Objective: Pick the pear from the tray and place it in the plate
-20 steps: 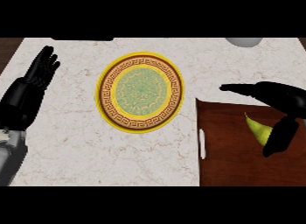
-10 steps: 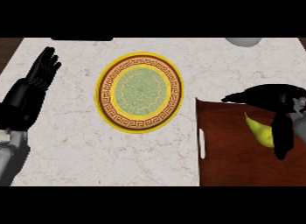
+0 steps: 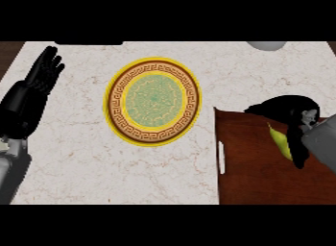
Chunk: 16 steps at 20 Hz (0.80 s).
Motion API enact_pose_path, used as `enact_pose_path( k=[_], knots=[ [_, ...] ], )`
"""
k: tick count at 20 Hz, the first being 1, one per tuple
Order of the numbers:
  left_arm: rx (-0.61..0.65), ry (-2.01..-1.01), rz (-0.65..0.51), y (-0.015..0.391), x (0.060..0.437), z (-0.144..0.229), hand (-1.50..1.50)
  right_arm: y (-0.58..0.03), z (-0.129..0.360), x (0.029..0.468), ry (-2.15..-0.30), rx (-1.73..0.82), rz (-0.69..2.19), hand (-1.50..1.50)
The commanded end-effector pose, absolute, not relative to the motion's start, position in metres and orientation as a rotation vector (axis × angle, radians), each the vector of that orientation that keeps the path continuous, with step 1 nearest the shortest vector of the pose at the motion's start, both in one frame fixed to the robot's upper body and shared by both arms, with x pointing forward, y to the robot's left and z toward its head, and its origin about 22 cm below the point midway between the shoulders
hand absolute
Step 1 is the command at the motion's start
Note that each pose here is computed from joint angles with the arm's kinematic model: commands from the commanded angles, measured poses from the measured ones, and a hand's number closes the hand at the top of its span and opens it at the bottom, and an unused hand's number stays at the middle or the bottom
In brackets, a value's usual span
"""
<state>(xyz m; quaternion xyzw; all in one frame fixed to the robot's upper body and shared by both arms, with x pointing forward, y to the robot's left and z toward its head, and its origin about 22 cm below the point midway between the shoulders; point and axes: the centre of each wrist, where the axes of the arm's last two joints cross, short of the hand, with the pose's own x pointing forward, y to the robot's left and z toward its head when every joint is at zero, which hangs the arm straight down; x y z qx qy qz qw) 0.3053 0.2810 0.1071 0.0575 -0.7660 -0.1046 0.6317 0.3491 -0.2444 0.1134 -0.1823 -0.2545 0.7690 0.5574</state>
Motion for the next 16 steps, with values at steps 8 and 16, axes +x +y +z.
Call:
enact_pose_path(
  k=[8, 16],
  knots=[
    [0.151, -1.741, -0.236, 0.271, 0.295, 0.101, 0.00, -0.267, 0.064, 0.349, -0.492, -0.457, 1.831, -1.50],
    [0.137, -1.750, -0.236, 0.280, 0.294, 0.102, 0.00, -0.288, 0.054, 0.353, -0.421, -0.459, 1.841, -1.50]
  ],
)
